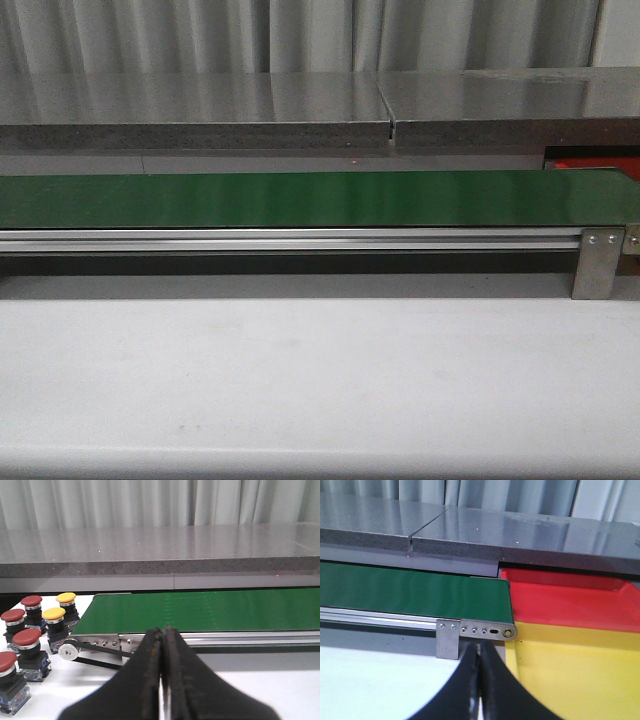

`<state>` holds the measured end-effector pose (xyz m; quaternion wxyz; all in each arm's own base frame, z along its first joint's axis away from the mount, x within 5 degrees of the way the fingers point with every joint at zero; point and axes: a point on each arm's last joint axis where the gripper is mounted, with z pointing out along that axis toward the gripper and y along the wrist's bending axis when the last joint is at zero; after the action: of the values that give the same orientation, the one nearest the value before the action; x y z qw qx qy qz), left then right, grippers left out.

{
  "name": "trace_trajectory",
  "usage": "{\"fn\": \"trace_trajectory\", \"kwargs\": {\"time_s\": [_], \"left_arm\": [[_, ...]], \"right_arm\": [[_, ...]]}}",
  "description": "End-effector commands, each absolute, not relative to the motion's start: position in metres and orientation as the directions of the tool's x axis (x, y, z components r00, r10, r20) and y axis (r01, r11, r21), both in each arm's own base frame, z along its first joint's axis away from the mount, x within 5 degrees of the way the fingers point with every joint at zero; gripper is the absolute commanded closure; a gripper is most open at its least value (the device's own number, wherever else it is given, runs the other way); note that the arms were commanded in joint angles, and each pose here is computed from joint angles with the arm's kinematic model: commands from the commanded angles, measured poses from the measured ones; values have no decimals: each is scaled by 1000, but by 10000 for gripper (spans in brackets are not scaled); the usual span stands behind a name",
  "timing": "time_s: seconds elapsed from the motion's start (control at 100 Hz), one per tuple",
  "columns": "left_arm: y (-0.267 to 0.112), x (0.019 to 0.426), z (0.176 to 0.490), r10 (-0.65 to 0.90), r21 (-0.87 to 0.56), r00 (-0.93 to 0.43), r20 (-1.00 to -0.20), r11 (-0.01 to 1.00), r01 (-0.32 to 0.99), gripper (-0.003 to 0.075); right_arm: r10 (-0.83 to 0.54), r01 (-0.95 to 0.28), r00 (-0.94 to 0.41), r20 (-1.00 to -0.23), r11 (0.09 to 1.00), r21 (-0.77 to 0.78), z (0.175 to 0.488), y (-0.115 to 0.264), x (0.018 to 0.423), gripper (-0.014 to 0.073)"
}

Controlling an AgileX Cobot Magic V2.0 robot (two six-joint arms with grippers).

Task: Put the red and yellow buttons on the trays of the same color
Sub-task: 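Move the left gripper over the cluster of red and yellow buttons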

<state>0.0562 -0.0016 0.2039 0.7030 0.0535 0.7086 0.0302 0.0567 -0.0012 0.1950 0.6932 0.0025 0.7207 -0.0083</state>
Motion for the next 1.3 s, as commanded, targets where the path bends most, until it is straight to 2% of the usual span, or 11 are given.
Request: {"fn": "trace_trajectory", "kwargs": {"time_s": [0.0, 0.38, 0.5, 0.63, 0.77, 1.02, 1.16, 1.29], "left_arm": [[-3, 53, 210, 94, 98, 104, -990, 994, 39, 739], [-3, 52, 215, 92, 98, 143, -985, 994, 38, 739], [-2, 48, 235, 100, 107, 187, -977, 994, 30, 739], [-2, 47, 262, 121, 126, 156, -980, 992, 22, 739], [0, 54, 298, 137, 138, 47, -989, 990, 19, 739], [6, 81, 359, 191, 201, -309, -932, 980, 0, 739], [7, 101, 377, 197, 217, -410, -890, 976, -1, 739], [7, 118, 375, 196, 217, -469, -861, 976, 11, 739]], "right_arm": [[-27, 13, 73, -997, 1000, -27, 209, -1, 54, 713], [-27, 13, 73, -997, 1000, -27, 209, -1, 54, 713], [-27, 13, 73, -997, 1000, -27, 209, -1, 54, 713], [-27, 13, 73, -997, 1000, -27, 209, -1, 54, 713], [-27, 13, 73, -997, 1000, -27, 209, -1, 54, 713], [-27, 13, 73, -997, 1000, -27, 209, -1, 54, 713], [-27, 13, 73, -997, 1000, -27, 209, -1, 54, 713], [-27, 13, 73, -997, 1000, -27, 209, -1, 54, 713]]}}
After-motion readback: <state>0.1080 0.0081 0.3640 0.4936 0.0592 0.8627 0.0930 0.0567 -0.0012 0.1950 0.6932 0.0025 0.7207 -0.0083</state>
